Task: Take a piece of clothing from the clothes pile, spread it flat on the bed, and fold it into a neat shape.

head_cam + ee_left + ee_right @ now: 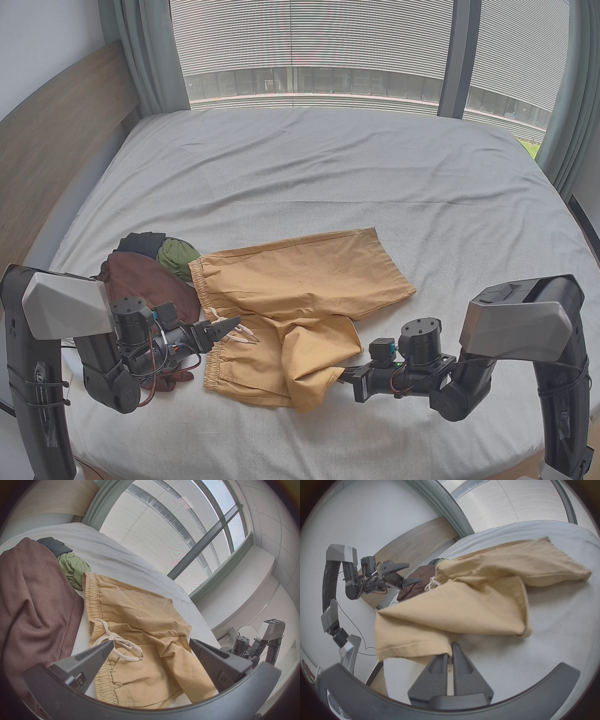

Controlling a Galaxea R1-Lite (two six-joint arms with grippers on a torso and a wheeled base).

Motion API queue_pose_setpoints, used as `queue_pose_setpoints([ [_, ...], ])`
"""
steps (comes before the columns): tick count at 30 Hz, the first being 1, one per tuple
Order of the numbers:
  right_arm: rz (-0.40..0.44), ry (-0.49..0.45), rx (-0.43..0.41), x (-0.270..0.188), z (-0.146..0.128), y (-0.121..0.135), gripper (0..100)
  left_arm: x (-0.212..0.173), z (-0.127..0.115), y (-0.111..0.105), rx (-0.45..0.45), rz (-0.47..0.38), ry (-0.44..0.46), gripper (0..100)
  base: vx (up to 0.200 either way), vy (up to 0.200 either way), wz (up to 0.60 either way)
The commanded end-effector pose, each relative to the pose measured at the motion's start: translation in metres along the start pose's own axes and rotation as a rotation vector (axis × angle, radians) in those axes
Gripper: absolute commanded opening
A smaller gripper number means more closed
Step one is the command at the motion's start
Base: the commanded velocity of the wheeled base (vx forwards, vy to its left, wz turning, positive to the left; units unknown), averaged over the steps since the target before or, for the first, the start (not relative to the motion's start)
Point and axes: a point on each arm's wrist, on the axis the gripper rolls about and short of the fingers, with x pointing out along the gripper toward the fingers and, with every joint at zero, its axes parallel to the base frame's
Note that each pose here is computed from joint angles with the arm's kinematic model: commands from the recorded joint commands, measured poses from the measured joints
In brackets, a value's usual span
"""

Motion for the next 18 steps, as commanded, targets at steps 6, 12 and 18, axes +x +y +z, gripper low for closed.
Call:
queue_pose_setpoints([
  [6,-0.205,-0.092,-0.028,-0.043,0.025,-0.035,0,0.0,0.001,-0.001,0.002,-0.002,-0.002,100,0.0,0.0,0.0],
  [12,-0.304,-0.108,-0.081,-0.056,0.03,-0.05,0,0.0,0.0,-0.001,0.002,-0.004,-0.001,100,0.0,0.0,0.0],
  [18,-0.368,-0.114,-0.178,-0.065,0.038,-0.055,0,0.0,0.001,-0.001,0.002,-0.002,-0.002,100,0.0,0.0,0.0],
])
